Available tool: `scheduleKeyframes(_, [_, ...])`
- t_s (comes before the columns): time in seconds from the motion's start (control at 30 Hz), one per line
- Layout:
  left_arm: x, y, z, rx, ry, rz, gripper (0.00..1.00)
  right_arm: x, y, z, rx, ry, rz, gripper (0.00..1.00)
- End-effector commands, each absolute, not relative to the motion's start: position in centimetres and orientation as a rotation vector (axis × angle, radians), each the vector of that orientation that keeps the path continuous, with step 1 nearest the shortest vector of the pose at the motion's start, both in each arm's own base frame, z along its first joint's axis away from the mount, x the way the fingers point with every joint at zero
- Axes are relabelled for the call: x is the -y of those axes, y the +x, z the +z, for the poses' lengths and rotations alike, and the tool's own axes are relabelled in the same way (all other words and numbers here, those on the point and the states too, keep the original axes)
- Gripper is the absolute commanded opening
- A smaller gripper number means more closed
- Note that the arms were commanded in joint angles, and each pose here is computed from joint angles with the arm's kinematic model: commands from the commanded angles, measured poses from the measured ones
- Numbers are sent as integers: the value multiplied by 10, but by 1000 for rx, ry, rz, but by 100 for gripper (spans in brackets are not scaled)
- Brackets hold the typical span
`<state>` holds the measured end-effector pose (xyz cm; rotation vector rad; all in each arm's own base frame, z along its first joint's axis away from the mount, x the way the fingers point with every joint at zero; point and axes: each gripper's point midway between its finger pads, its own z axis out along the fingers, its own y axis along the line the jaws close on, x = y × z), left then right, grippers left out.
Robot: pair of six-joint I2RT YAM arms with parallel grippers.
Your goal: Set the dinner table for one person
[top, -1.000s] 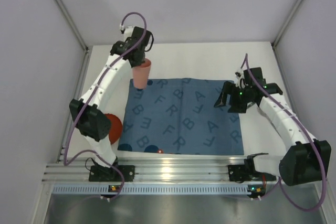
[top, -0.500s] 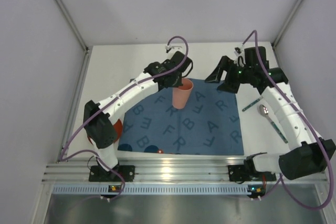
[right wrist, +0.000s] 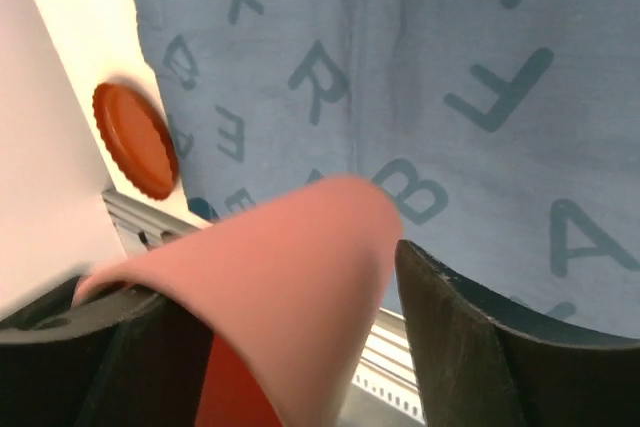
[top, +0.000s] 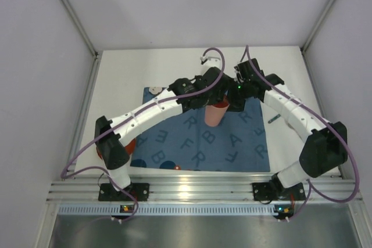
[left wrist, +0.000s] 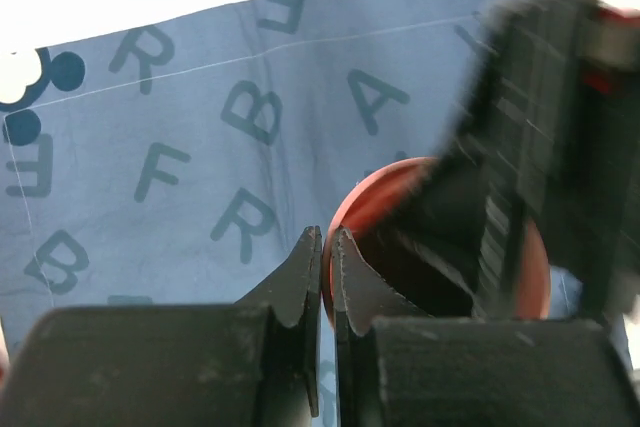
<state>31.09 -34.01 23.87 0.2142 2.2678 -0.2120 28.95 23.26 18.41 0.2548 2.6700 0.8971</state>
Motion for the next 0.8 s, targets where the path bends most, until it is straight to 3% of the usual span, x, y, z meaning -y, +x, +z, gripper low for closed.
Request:
scheduleKeyframes(0.0, [336, 294, 291, -2133, 199, -273, 0, -236, 303, 193, -2612, 218, 848, 67])
scheduleKeyframes(0.07, [334, 290, 290, -2114, 220, -243, 0, -233, 299, 186, -2636, 209, 818, 45])
scheduleKeyframes(0.1, [333, 287, 292, -2104, 235, -239, 0, -230, 298, 182, -2645, 204, 788, 14])
scheduleKeyframes(0.13, [330, 286, 289, -2107, 239, -221, 7, -228, 297, 180, -2653, 199, 774, 0])
scheduleKeyframes(0.17, [327, 287, 291, -2102, 233, -207, 32, -225, 295, 178, -2662, 199, 756, 0])
scheduleKeyframes(0.23, [321, 287, 291, -2097, 228, -179, 58, -220, 298, 177, -2652, 178, 708, 0])
scheduleKeyframes(0.27, [316, 290, 294, -2084, 213, -153, 78, -216, 299, 177, -2654, 179, 679, 0])
scheduleKeyframes(0.33, [304, 292, 299, -2061, 192, -108, 96, -206, 311, 184, -2628, 157, 586, 0])
scheduleKeyframes(0.57, [201, 303, 283, -2119, -36, -10, 98, -126, 357, 190, -2599, 293, 240, 0])
scheduleKeyframes(0.77, [117, 289, 230, -2203, -212, 4, 98, -70, 396, 181, -2558, 431, 36, 0])
